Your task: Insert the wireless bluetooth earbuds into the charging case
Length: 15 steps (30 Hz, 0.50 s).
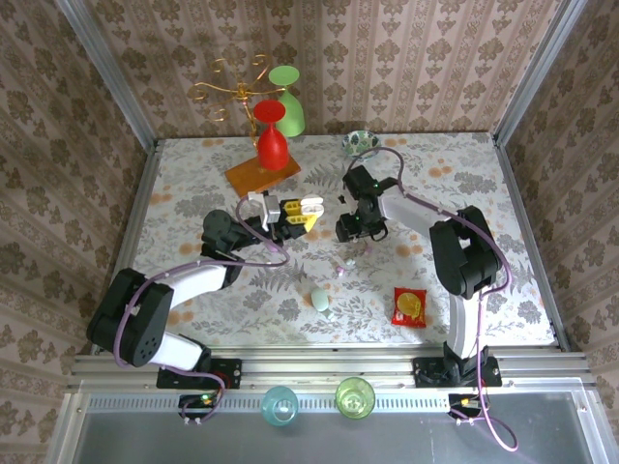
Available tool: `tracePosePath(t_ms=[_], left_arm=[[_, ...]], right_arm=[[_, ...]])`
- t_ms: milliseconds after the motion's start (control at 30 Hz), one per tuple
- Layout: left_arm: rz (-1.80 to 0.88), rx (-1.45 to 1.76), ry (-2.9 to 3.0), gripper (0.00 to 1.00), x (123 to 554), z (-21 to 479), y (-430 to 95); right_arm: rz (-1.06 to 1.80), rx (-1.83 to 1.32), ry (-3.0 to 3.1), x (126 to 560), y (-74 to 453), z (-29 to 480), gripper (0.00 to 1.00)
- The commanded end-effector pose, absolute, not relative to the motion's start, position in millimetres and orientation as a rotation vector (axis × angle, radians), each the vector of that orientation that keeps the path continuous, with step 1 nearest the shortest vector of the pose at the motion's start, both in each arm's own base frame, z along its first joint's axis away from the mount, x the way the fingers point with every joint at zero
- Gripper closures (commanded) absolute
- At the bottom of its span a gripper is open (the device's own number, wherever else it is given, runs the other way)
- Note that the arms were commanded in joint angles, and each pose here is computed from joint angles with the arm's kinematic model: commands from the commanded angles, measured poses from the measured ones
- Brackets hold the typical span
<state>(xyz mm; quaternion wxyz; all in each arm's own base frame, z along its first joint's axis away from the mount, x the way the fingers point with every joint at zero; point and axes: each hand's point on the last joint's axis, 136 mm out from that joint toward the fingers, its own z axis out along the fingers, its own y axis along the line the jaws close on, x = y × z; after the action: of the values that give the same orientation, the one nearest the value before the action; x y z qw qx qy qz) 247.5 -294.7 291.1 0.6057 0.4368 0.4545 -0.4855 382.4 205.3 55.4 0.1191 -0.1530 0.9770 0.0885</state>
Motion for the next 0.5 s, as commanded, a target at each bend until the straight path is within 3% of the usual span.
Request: tracePosePath(t_ms=[0,167,467], left_arm=[[-1.097,1.039,0.984,1.0,237.9,299.8,-290.4],[-1.099,1.029,0.991,1.0,236.3,299.5,-289.1],[-1.089,1.019,0.991,1.0,235.4,300.0,-287.3]], right_arm=[[0.121,-0.568,2.874,390.8,195.1,49.1,0.42],[0.232,-0.536,2.904,405.2,204.4,35.9,0.38],[0.287,-0.541,2.97,380.5,203.0,26.4,0.39]])
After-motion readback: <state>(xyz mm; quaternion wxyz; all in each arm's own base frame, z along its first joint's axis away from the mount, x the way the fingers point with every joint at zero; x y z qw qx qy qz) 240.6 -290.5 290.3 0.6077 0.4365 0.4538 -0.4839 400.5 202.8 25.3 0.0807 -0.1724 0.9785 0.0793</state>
